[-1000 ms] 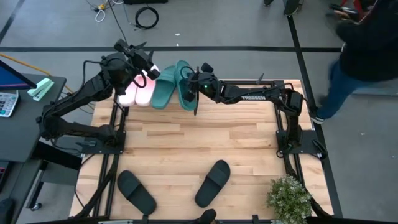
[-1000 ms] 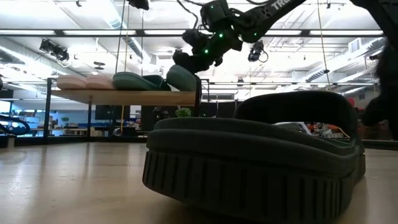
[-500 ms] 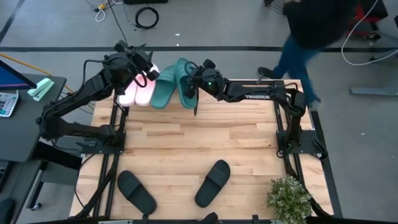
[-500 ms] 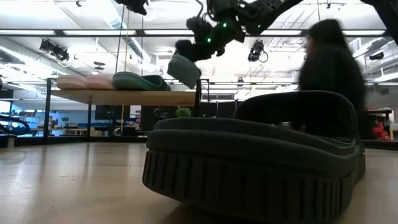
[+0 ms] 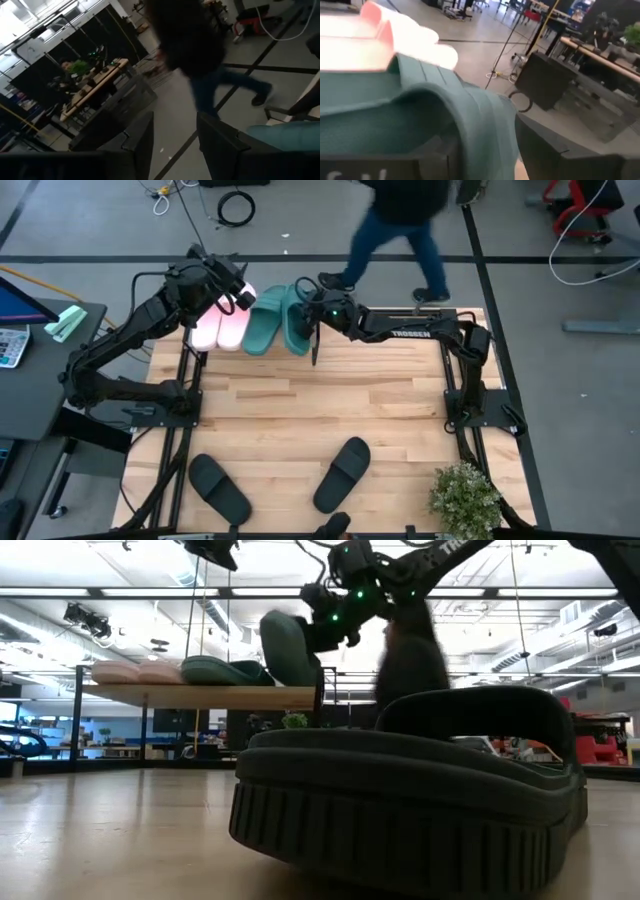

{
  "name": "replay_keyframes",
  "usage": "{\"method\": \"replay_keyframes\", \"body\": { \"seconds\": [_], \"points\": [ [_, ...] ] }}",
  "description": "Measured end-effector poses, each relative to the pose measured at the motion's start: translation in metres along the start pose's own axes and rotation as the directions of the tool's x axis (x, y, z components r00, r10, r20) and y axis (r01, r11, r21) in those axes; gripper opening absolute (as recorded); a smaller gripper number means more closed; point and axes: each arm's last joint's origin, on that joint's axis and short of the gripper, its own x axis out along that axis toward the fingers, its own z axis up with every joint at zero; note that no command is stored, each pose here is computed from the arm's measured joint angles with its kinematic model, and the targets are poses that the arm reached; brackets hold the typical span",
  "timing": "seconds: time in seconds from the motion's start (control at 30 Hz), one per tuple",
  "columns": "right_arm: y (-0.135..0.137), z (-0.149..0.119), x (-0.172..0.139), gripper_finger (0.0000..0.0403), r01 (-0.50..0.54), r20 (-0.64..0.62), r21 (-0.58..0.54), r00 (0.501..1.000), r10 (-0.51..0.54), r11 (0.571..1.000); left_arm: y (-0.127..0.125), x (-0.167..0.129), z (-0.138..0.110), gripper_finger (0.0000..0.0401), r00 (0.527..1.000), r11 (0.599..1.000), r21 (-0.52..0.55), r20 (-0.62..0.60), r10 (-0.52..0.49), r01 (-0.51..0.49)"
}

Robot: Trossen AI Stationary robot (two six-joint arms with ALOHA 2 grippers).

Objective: Pick and place slides into the shelf
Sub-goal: Put the green slide on the shelf

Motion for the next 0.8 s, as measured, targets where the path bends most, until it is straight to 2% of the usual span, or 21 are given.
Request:
{"method": "replay_keyframes", "body": {
  "seconds": [0.17, 0.3, 0.43, 0.6, 0.8],
  "points": [
    [-0.005, -0.003, 0.005, 0.0167, 0.013, 0.016, -0.037, 1.0, -0.012, 0.999, 0.0, 0.0, 0.0, 0.0149, 1.0, 1.0, 0.001, -0.002, 0.002, -0.002],
    [-0.004, 0.001, 0.005, 0.0167, -0.032, 0.055, -0.125, 0.998, 0.039, 0.992, 0.003, 0.001, -0.001, 0.0151, 1.0, 1.0, 0.008, -0.005, 0.013, -0.013],
    [-0.004, 0.006, 0.003, 0.0172, -0.029, 0.099, -0.173, 0.994, 0.047, 0.985, 0.003, 0.003, -0.001, 0.0152, 1.0, 1.0, 0.018, -0.004, 0.024, -0.024],
    [-0.007, 0.001, 0.005, 0.0179, -0.042, 0.055, -0.176, 0.997, 0.053, 0.983, 0.003, 0.004, -0.001, 0.0146, 1.0, 1.0, 0.015, -0.006, 0.021, -0.021],
    [-0.005, -0.005, 0.005, 0.0186, -0.106, -0.004, -0.162, 0.994, 0.107, 0.981, 0.003, 0.004, -0.001, 0.0145, 1.0, 1.0, 0.008, -0.006, 0.021, -0.021]
  ]
}}
